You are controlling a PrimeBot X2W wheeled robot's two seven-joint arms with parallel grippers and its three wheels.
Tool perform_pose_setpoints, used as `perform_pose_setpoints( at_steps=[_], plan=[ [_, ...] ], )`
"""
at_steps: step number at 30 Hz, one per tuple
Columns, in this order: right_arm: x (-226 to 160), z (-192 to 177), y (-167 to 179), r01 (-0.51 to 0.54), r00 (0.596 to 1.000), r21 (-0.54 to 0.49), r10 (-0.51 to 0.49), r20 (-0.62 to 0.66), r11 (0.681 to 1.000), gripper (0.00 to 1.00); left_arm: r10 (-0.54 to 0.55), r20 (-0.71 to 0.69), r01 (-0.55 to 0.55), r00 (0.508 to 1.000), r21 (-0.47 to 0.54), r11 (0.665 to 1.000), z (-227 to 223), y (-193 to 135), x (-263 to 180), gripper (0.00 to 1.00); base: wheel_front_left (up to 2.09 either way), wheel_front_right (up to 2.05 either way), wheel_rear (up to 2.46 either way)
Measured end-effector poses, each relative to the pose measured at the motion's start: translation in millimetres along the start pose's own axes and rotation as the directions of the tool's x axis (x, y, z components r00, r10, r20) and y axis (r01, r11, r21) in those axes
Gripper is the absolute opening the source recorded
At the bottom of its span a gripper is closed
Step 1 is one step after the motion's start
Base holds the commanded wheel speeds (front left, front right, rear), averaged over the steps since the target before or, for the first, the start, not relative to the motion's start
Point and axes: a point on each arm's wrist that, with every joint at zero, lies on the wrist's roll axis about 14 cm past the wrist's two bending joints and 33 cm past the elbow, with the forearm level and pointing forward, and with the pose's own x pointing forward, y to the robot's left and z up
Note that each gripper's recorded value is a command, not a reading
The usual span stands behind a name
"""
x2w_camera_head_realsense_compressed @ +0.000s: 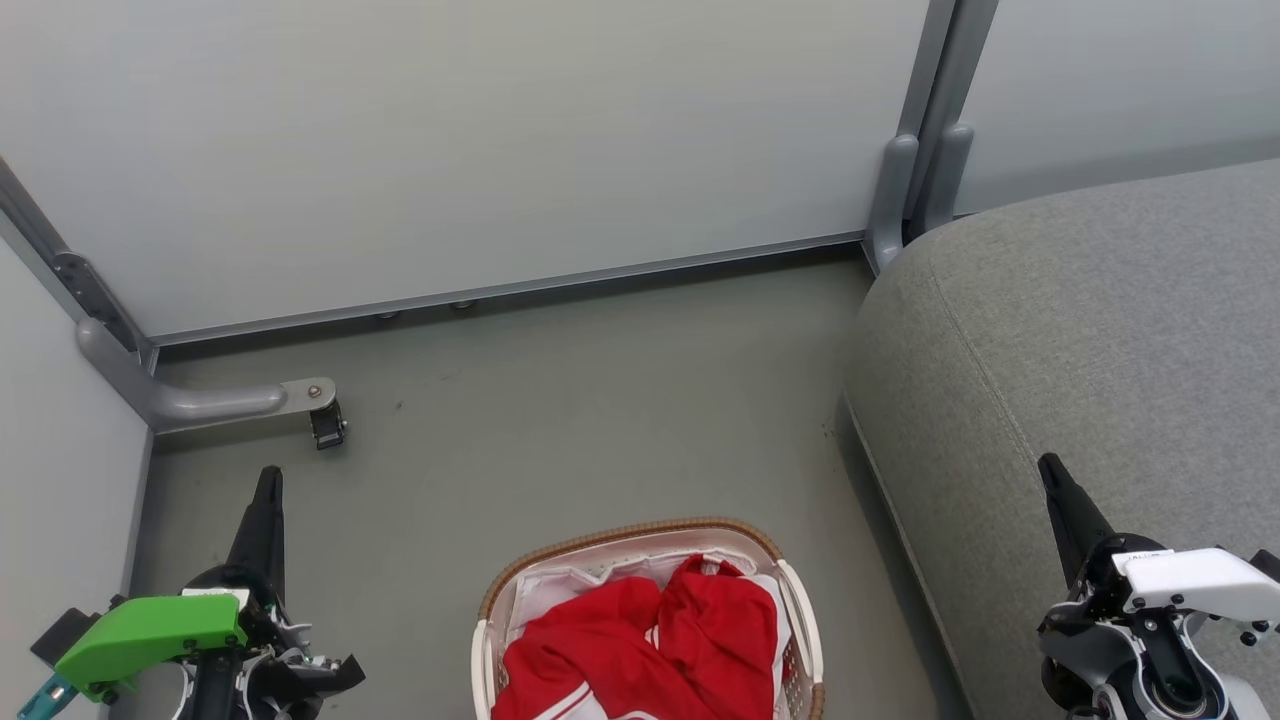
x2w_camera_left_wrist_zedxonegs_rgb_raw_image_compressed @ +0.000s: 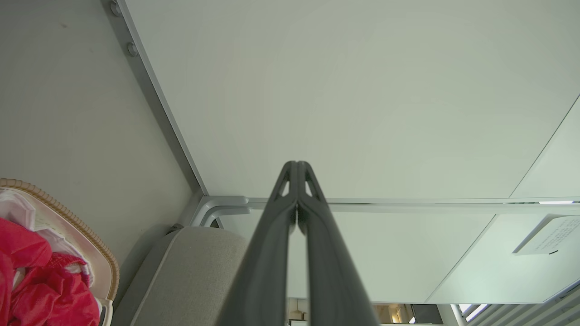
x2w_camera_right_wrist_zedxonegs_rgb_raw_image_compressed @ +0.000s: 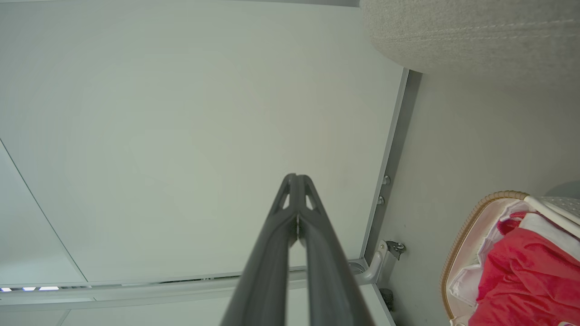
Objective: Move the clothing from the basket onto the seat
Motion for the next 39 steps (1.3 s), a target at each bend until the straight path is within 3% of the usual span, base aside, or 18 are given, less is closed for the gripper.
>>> perform_pose_setpoints(
  at_steps=[39],
  plan=[
    [0.0, 0.0, 0.0, 0.000, 1.000, 0.000, 0.000, 0.000, 1.000, 0.00, 0.000, 0.000, 0.000, 1.000, 0.000, 1.000, 0.0, 0.0, 0.0, 0.00, 0.00, 0.00, 0.00]
  ],
)
